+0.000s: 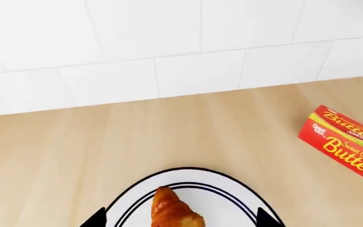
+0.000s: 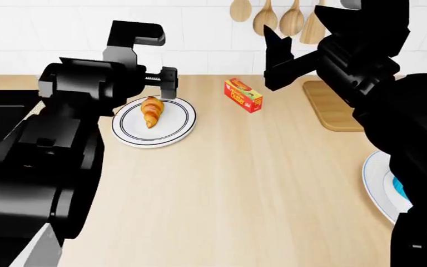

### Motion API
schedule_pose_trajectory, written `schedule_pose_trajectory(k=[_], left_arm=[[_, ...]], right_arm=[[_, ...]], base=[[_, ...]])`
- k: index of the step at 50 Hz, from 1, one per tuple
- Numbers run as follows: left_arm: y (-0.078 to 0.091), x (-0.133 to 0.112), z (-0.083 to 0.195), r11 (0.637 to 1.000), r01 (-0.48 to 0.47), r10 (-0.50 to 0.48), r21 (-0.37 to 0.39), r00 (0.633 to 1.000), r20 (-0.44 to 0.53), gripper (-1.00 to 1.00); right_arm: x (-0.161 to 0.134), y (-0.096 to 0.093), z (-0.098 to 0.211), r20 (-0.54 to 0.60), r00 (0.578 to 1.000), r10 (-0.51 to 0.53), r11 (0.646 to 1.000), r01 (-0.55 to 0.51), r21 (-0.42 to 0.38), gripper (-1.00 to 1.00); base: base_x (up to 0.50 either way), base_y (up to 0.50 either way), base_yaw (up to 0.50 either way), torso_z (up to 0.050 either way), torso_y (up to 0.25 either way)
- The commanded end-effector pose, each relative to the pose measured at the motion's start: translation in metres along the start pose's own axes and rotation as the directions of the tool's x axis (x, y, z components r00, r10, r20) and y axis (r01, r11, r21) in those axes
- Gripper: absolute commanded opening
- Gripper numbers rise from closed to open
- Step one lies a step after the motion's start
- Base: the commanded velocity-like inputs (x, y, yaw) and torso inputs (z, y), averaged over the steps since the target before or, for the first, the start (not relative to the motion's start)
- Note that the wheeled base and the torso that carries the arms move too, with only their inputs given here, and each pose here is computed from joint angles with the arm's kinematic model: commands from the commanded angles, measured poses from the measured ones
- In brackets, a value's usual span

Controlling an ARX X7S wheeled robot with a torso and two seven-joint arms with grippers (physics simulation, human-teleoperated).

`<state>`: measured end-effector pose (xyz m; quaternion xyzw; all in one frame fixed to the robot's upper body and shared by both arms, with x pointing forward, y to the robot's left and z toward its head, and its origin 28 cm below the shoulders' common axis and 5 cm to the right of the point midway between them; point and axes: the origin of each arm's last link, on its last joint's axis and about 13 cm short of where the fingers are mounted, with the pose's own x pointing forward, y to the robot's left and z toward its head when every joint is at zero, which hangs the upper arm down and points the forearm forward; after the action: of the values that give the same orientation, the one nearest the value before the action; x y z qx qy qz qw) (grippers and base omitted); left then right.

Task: From the different types of pastries on the counter, select a croissant and place it on the cutting board. Then retrieve a jar of jam from the cabinet and place it alongside the croissant on the cutting board.

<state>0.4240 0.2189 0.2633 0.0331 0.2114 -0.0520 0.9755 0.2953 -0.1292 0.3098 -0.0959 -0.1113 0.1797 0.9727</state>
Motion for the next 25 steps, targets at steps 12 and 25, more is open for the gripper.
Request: schedule_pose_trajectory(k=[12, 25], left_arm=[[0.0023, 0.0039, -0.0101, 1.0, -0.003, 0.003, -0.008, 1.0, -0.02, 1.0], [0.0009, 0.0032, -0.0073, 1.0, 0.019, -0.018, 0.006, 1.0, -0.013, 1.0]], right_arm=[[-0.0002, 0.0012, -0.0025, -0.004, 1.0, 0.001, 1.0, -0.001, 0.005, 1.0], [0.0006, 0.001, -0.0062, -0.009, 1.0, 0.003, 1.0, -0.003, 0.004, 1.0]], base=[[0.0, 0.0, 0.0, 0.0, -0.104], [0.0, 0.0, 0.0, 0.0, -0.145]])
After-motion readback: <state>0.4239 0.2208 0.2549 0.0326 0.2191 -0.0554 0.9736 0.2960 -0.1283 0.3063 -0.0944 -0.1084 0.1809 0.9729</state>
